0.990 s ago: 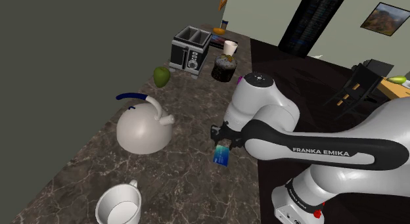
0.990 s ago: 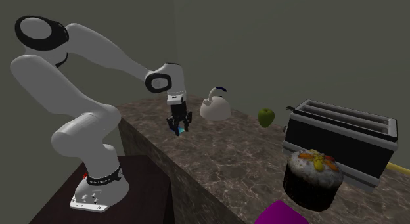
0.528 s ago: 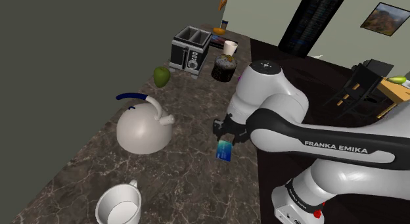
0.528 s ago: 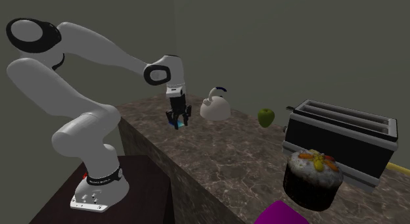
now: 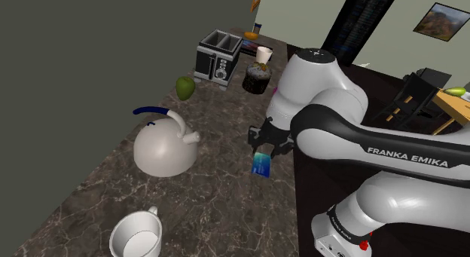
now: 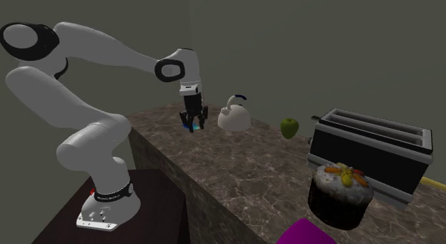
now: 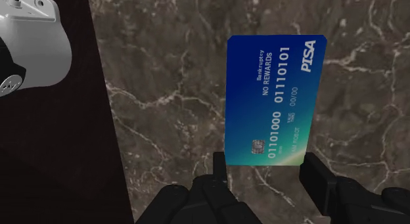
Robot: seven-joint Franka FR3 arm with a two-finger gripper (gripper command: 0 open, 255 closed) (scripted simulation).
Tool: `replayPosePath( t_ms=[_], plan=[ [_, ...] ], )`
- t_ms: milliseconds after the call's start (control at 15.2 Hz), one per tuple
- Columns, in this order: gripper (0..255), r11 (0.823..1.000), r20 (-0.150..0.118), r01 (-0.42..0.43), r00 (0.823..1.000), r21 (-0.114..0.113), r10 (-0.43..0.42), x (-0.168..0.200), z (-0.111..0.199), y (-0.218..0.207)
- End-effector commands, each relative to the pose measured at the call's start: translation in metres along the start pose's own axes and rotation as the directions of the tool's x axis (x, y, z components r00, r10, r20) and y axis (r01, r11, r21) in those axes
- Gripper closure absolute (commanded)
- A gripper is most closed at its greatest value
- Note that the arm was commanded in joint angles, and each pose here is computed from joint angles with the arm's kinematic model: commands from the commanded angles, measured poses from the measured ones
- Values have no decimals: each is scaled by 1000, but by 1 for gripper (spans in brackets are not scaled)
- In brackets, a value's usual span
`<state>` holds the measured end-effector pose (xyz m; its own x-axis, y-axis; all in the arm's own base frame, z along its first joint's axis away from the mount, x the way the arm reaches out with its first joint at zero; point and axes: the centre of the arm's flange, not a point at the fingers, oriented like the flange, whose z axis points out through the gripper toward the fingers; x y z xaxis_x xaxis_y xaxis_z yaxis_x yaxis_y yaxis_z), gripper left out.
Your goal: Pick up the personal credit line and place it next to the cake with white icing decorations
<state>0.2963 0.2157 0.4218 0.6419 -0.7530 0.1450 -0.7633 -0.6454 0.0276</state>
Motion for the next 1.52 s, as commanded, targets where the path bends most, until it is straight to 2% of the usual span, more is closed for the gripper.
replayPosePath(
  t_ms=[0,1452],
  plan=[
    [255,1000,0,0,1000,0,0,1,-9,1],
    [255,1000,0,0,1000,0,0,18,-124,4]
  ],
)
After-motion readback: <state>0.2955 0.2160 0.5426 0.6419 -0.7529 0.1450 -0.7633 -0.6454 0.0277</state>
